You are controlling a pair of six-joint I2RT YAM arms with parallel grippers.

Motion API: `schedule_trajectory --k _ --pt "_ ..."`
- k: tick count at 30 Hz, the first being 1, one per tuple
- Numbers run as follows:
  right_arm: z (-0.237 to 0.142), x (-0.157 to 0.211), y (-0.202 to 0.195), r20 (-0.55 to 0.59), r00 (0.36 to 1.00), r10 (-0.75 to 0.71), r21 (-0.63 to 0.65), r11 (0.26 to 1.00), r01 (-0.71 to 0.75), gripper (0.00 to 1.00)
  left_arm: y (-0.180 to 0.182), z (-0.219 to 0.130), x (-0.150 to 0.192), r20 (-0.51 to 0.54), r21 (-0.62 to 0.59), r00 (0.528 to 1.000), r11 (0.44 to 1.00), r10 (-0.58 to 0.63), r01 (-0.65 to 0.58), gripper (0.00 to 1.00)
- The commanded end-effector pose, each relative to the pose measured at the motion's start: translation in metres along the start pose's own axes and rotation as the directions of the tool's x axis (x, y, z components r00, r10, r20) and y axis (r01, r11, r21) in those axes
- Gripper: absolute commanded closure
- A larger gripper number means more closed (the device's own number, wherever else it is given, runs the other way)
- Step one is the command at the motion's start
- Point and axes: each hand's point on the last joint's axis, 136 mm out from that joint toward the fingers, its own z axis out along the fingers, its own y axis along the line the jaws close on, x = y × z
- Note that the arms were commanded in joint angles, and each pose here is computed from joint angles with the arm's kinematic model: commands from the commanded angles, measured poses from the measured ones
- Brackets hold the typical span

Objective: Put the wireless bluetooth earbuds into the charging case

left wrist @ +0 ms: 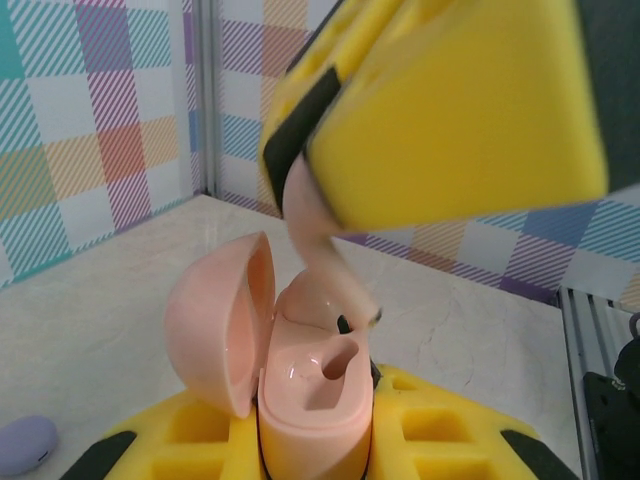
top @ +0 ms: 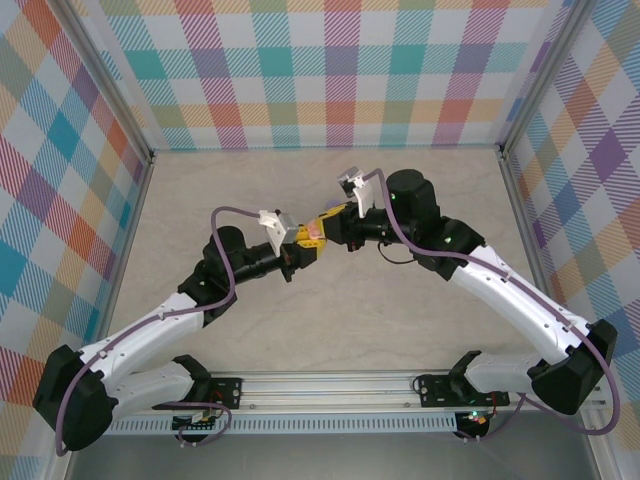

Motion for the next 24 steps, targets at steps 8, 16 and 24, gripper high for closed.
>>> schedule_trajectory --k 8,16,24 --pt "-0.0020 -0.0192 0.0089 0.045 0.997 -0.065 -0.007 0.998 0.066 0.82 -0.0183 0.0009 -0.0285 0.045 0.089 0.999 0.996 -0.005 0.001 0.92" --pt "-0.0021 -0.0168 0.0052 0.034 0.997 -0.068 0.013 0.998 0.067 0.82 -0.0140 0.0015 -0.0273 0.030 0.066 0.999 0.998 -0.018 0.016 0.92" --pt "-0.0040 -0.0177 0.0037 0.036 0.996 -0.079 0.029 0.997 0.078 0.82 -0.0111 0.0036 -0.0250 0.005 0.053 0.999 0.998 -0.033 0.033 0.91"
